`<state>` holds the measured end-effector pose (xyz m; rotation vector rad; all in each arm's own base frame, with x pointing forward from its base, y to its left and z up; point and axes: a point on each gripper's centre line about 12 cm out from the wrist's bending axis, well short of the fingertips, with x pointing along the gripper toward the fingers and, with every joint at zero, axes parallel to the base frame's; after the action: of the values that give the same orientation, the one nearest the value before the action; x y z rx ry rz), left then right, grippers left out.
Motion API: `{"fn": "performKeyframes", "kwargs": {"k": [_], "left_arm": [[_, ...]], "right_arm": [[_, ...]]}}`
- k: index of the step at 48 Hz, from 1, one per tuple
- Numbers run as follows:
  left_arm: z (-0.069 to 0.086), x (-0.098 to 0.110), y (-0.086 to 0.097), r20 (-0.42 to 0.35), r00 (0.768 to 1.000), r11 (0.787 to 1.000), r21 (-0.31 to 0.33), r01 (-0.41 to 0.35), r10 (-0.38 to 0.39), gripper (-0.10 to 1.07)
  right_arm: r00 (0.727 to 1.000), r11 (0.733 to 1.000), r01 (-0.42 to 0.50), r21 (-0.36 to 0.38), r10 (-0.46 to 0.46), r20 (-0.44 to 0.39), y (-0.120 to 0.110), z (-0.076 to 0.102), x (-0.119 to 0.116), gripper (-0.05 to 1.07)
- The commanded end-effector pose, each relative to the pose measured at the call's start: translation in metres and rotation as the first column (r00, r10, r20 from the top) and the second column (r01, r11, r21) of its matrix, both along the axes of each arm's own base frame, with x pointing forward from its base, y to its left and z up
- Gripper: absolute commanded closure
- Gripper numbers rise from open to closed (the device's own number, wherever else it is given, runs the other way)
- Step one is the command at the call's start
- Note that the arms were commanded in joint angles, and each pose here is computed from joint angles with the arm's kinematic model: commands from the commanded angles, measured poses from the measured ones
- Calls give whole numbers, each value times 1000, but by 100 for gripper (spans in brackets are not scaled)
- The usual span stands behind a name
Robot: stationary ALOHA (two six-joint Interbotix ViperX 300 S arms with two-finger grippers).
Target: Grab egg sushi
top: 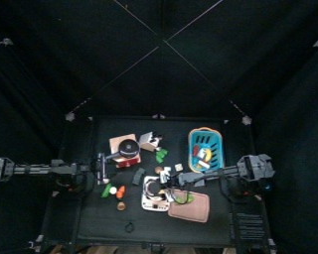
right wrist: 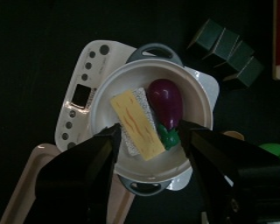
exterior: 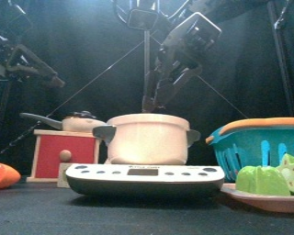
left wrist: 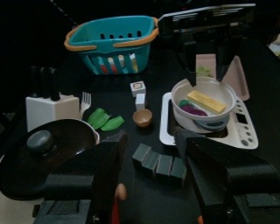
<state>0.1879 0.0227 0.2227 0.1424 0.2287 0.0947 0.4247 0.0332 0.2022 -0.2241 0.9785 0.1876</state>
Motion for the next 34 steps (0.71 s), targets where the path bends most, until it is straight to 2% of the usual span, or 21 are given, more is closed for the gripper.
{"fn": "performKeyframes", "kwargs": {"k": [1,13,34], "left_arm": [[5,2,1,12,1000,1000,1,-6,6,12],[3,1,1,9,1000,1000,0,-6,6,12],[3,1,1,9,1000,1000,0,-6,6,12]], "right_arm": [[1000,1000,-2,0,2,31,0,13,4,17],[998,1000,-8,-6,7,-59,1,-1,10,17],[993,998,-42,-51,36,-112,2,-10,13,17]]}}
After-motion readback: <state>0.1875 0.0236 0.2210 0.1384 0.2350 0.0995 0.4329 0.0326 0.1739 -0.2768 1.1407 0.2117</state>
